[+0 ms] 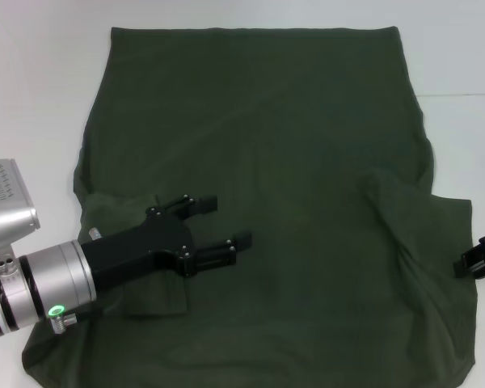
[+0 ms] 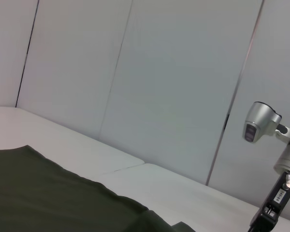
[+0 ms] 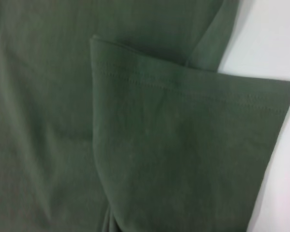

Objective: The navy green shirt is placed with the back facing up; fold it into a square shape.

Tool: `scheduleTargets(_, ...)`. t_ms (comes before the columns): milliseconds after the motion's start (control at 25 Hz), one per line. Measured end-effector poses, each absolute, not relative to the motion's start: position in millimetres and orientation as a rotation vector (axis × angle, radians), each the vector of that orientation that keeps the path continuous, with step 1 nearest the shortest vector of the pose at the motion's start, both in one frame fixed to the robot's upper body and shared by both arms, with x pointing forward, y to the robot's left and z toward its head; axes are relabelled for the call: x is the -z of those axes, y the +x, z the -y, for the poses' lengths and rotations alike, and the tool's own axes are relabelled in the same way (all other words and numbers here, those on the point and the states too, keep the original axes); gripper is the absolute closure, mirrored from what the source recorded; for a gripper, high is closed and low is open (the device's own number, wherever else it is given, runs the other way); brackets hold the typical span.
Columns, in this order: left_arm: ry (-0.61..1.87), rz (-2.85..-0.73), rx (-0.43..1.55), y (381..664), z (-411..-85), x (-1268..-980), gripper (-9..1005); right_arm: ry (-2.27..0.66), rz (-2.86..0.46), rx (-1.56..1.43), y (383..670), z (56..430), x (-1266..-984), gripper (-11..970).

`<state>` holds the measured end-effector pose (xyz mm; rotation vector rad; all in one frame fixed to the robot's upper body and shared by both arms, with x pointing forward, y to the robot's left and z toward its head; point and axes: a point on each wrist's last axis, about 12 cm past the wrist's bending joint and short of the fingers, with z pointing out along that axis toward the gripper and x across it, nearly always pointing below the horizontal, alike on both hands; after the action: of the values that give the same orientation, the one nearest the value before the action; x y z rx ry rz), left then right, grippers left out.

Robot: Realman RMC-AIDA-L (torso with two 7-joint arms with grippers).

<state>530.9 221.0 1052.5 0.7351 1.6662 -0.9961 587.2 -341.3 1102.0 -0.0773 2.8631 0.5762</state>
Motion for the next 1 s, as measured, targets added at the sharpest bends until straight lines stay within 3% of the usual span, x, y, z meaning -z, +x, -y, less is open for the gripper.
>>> scheduleTargets(1000, 0.737, -1.665, 0.991, 531.6, -222.0, -1053.3, 89, -0.119, -2.867, -0.581, 591.0, 327.8, -1101.2, 638)
